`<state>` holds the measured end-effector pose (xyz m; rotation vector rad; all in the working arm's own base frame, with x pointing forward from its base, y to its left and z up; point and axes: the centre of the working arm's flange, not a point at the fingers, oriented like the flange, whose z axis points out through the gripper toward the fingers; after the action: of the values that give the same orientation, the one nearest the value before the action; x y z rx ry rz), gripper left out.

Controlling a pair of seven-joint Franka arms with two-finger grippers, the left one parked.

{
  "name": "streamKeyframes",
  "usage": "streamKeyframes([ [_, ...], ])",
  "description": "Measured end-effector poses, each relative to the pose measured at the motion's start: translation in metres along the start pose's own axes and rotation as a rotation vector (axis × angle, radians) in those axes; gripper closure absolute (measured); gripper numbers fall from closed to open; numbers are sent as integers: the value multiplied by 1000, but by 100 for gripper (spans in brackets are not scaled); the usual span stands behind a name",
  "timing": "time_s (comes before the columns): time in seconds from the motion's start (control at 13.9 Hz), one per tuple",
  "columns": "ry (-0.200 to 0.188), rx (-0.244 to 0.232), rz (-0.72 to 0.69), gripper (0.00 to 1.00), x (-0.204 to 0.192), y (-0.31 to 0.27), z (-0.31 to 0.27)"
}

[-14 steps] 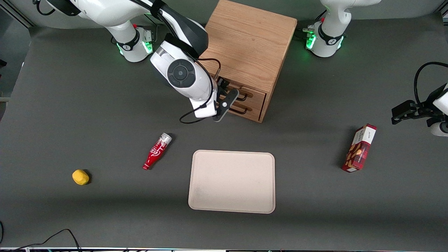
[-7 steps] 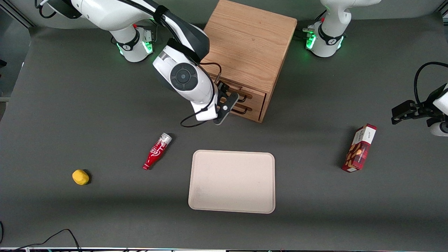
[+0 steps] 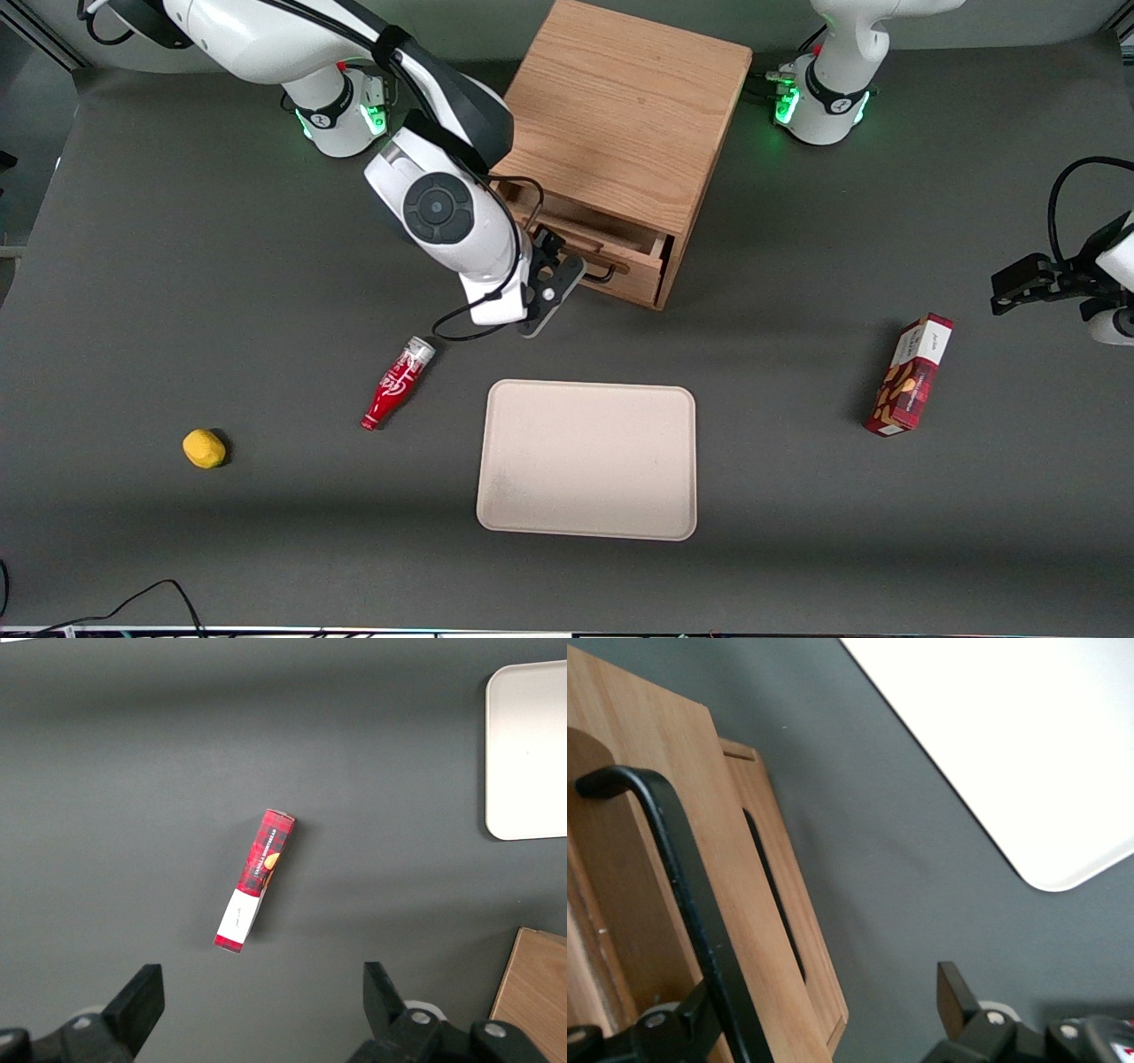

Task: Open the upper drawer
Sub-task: 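Pull the handle outward with the right gripper, sliding the drawer open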

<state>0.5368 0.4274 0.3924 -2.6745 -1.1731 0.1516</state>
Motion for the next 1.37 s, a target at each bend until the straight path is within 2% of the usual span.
streamKeyframes([
  [0.29,22,-21,31,0,0,25,-9],
  [1.01,146,-96,81,0,0,91,-24],
  [1.37,188,-113,99,0,1,105,-29],
])
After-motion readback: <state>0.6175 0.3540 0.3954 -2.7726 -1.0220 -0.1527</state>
